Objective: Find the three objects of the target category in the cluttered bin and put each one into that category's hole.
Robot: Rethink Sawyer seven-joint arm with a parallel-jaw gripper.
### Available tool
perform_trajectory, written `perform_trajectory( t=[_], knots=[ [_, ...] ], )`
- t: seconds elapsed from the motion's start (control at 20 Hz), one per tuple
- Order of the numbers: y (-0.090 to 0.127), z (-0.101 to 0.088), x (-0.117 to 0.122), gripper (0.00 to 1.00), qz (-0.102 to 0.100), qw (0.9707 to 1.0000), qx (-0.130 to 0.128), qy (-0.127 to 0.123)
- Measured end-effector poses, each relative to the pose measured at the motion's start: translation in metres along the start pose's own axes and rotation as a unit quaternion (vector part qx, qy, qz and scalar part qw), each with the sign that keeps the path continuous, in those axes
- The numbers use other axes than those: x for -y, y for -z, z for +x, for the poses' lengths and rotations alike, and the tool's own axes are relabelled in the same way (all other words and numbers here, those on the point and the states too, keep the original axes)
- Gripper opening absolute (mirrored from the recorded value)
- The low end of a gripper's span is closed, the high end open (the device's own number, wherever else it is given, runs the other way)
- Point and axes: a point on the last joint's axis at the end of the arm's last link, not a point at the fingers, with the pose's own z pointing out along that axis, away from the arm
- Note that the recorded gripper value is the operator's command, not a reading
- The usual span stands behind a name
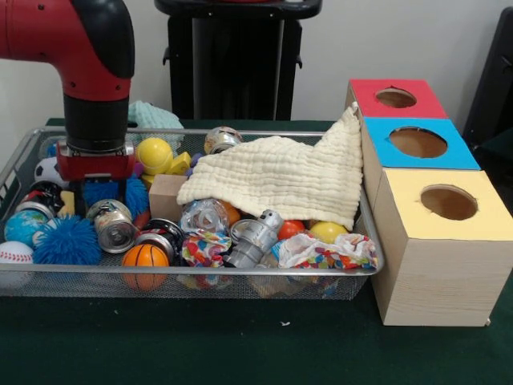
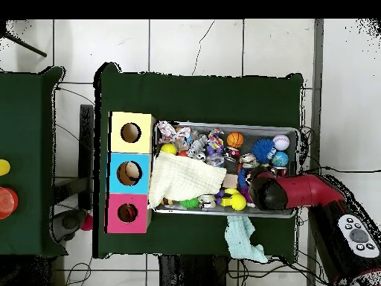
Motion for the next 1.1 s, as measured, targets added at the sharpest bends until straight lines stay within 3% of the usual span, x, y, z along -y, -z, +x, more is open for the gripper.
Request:
perform_trajectory(
  t=[0.3, 1.1],
  knots=[
    [0.002, -0.005, 0.001, 1.0, 0.015, 0.9998, -0.005, 0.014],
    [0.02, -0.003, 0.027, 1.0, 0.04, 0.9991, -0.003, 0.009]
  ],
)
